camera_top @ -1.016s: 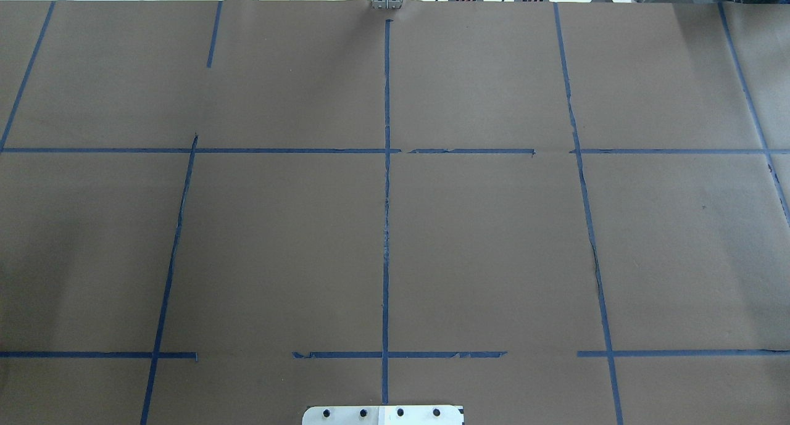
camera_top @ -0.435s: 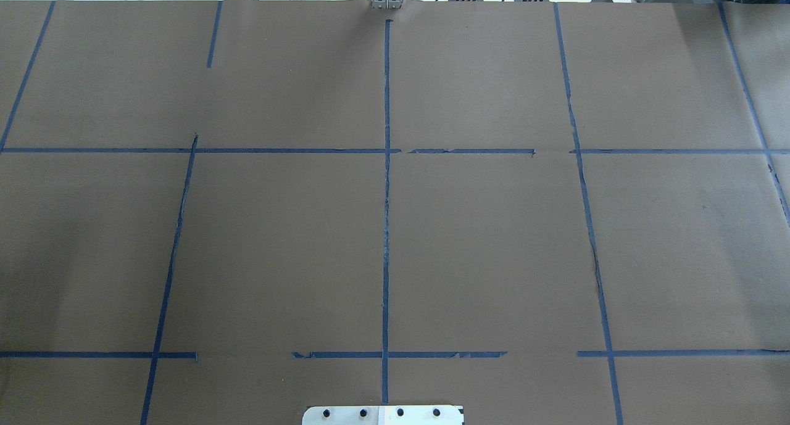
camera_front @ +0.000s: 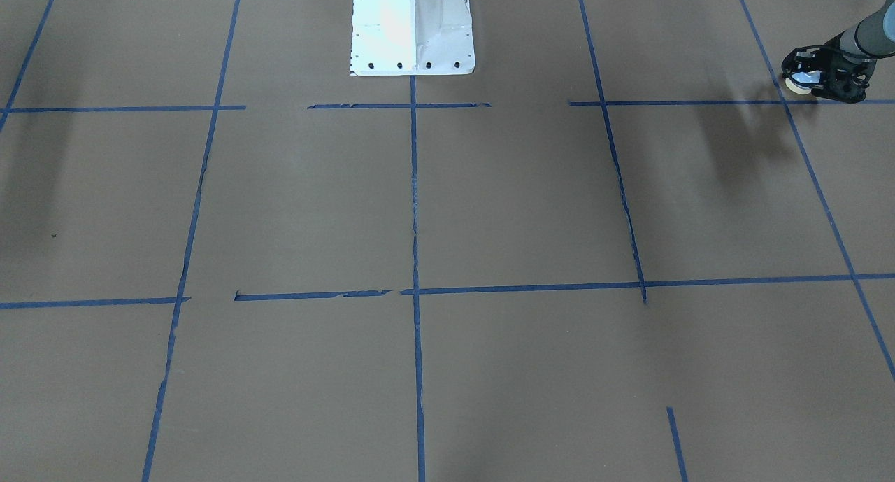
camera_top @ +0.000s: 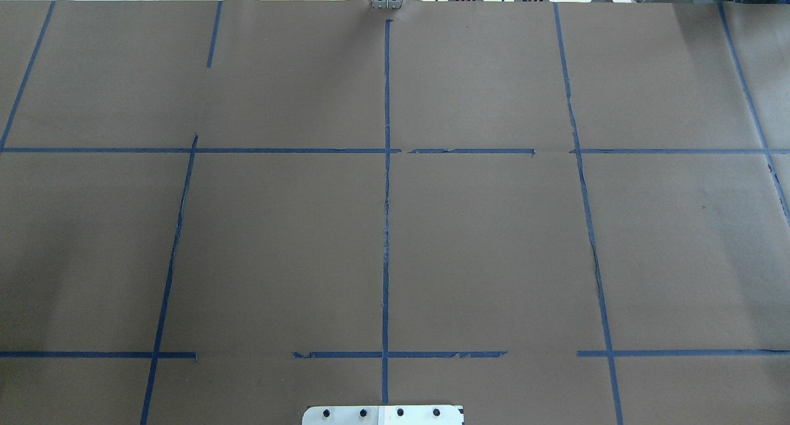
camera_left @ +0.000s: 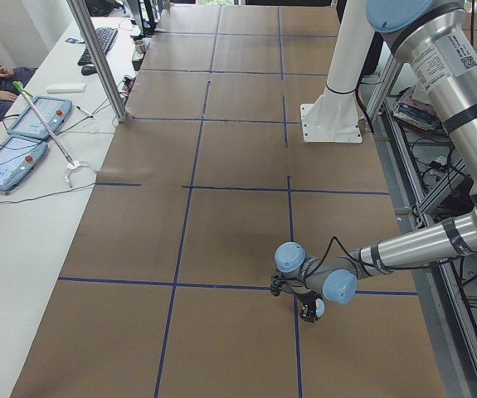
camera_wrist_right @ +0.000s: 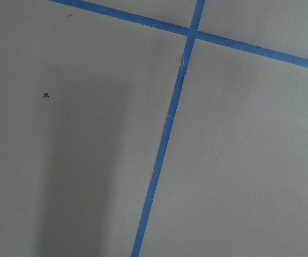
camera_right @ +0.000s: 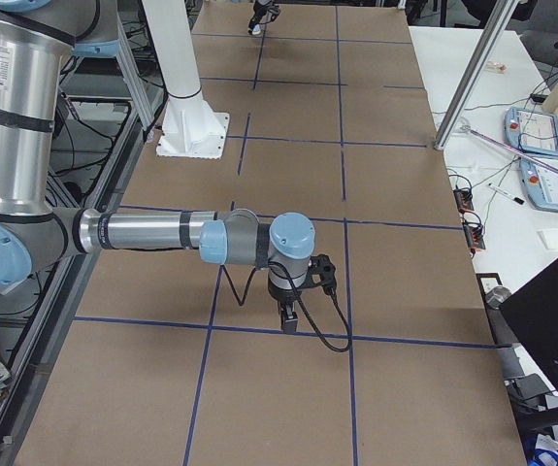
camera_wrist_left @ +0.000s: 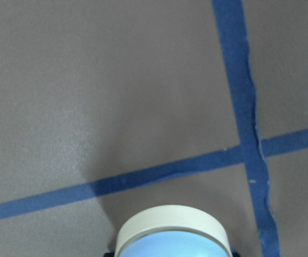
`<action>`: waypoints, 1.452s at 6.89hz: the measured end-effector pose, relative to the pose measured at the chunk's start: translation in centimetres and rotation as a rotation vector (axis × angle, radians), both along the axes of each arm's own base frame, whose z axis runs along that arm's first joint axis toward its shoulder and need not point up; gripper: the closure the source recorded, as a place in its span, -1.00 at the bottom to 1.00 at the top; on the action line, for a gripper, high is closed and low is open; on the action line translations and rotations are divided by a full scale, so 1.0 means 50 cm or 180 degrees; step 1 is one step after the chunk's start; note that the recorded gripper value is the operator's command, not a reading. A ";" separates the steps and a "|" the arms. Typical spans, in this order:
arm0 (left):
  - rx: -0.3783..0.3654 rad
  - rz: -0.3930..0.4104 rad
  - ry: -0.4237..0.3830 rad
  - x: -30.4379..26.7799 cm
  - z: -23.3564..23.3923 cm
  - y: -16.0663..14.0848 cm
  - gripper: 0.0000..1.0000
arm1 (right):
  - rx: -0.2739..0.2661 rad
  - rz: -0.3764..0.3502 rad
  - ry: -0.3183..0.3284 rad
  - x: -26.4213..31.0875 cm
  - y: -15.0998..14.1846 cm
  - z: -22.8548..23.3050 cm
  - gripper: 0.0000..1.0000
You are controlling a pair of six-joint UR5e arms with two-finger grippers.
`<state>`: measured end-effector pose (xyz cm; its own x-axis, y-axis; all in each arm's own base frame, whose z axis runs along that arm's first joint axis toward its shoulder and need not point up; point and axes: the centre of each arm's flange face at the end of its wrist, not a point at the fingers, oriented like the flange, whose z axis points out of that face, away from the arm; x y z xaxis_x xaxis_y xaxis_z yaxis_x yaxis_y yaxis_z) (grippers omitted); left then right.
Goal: Place and press bell with both arms
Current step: 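Carry the blue-and-white bell in the left gripper toward the table center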
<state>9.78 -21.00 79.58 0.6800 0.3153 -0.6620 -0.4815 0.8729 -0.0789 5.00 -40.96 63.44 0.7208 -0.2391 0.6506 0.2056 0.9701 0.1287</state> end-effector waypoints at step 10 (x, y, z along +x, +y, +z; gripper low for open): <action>0.0226 -0.1419 0.0813 0.253 -0.548 -0.391 0.86 | -0.0036 0.0014 -0.0044 -0.004 0.000 0.002 -1.00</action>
